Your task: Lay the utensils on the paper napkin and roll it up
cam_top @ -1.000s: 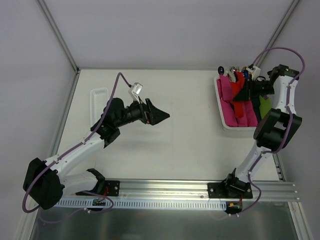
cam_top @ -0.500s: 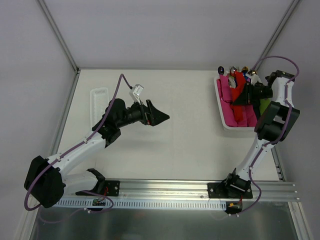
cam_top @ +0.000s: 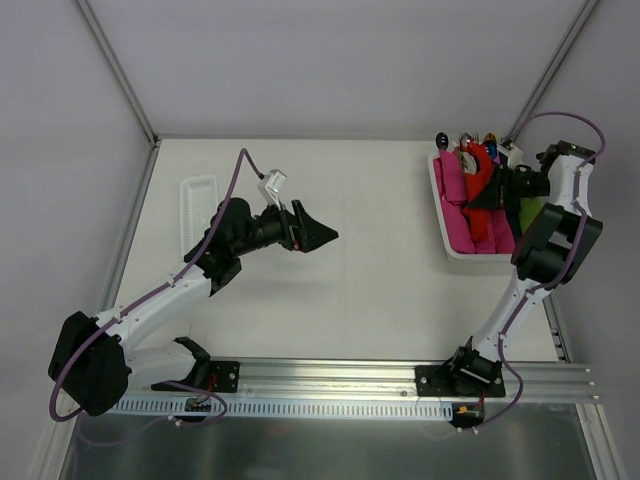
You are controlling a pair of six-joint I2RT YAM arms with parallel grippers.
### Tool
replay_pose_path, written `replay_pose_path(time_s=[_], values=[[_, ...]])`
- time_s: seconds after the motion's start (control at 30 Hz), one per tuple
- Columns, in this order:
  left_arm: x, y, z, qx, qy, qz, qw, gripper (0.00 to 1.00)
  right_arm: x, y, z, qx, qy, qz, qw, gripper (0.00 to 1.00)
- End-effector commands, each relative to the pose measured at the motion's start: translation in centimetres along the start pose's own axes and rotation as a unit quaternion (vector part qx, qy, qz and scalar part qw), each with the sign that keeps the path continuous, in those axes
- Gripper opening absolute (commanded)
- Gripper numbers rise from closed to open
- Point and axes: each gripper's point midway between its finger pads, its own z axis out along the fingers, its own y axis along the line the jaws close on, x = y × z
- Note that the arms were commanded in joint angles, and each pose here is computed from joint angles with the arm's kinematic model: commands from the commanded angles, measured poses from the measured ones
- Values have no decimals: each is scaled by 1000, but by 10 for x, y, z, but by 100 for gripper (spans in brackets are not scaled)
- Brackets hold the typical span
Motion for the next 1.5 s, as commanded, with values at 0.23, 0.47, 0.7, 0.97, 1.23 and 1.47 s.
replay_pose_path(time_s=[0.23, 0.47, 0.7, 0.97, 1.23, 1.47], values=[[-9, -5, -2, 14, -18, 5, 1000, 99, 20, 95, -38, -67, 15, 93, 993, 0], [-10, -6, -2, 15, -18, 3, 1000, 99, 26, 104, -38, -74, 15, 107, 991, 0], [-8, -4, 1, 15, -12, -1, 1000, 99, 36, 88, -25, -90, 36, 135, 986, 0], [-11, -3, 0, 13, -15, -2, 1000, 99, 38, 60, -9, -99, 47, 146, 983, 0], [-11, 0, 2, 9, -12, -7, 1000, 99, 46, 27, 4, -67, 61, 141, 986, 0], [-11, 0, 0, 8, -12, -7, 1000, 99, 53, 0, 5, -23, 72, 130, 989, 3]])
